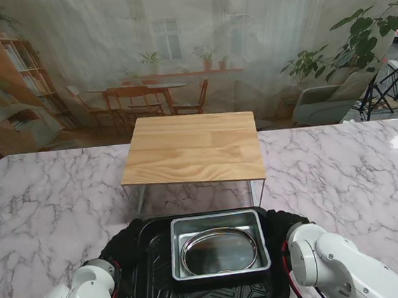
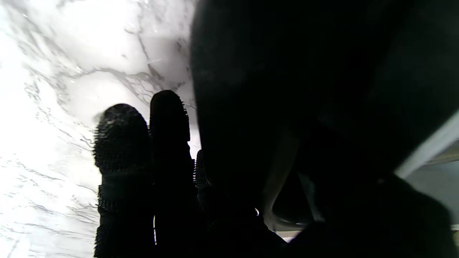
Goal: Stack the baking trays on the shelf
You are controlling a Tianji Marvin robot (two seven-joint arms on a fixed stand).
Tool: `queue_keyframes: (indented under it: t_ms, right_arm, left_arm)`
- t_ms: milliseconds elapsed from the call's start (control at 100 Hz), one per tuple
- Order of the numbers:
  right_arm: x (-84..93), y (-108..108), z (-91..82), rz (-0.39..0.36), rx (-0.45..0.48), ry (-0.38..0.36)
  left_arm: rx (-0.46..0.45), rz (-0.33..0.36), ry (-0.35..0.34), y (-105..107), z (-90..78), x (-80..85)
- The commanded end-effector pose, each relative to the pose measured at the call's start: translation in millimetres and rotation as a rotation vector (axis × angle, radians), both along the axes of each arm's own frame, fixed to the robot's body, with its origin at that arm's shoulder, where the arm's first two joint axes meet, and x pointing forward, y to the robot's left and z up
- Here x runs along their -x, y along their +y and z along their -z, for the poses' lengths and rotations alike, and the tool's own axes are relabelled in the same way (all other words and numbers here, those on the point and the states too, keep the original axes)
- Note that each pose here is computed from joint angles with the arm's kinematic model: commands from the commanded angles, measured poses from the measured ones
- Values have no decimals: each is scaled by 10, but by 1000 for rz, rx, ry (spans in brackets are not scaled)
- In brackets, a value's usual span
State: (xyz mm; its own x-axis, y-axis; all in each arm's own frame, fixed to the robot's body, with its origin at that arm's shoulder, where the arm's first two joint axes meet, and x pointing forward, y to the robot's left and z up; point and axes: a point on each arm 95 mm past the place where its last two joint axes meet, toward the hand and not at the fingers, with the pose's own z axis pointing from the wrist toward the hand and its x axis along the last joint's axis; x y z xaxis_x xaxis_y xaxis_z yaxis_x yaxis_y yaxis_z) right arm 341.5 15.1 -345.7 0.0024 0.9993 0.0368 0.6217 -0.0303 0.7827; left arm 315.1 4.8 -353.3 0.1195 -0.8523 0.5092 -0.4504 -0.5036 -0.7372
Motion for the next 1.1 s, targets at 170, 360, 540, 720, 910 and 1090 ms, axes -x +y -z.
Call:
queue_keyframes:
  t_ms: [170,360,540,720,910,1090]
  right_arm:
    - [73,55,204,14,-23,55]
    - [72,63,214,-12,-21,64]
    - [88,41,204,-33,6,58]
    - [112,30,163,-66,31,18]
    - [132,20,137,-77,29,7]
    - [120,51,166,-51,2,15]
  left_arm:
    - [94,-15,50,-139,66,71]
    - [103,-15,49,-153,64,64]
    - [88,-10,49,-137,67,65]
    - [57,9,29,-124,66,50]
    - [22,6,0,-100,59,2]
    - [-9,-1,-31,-77,51,-76]
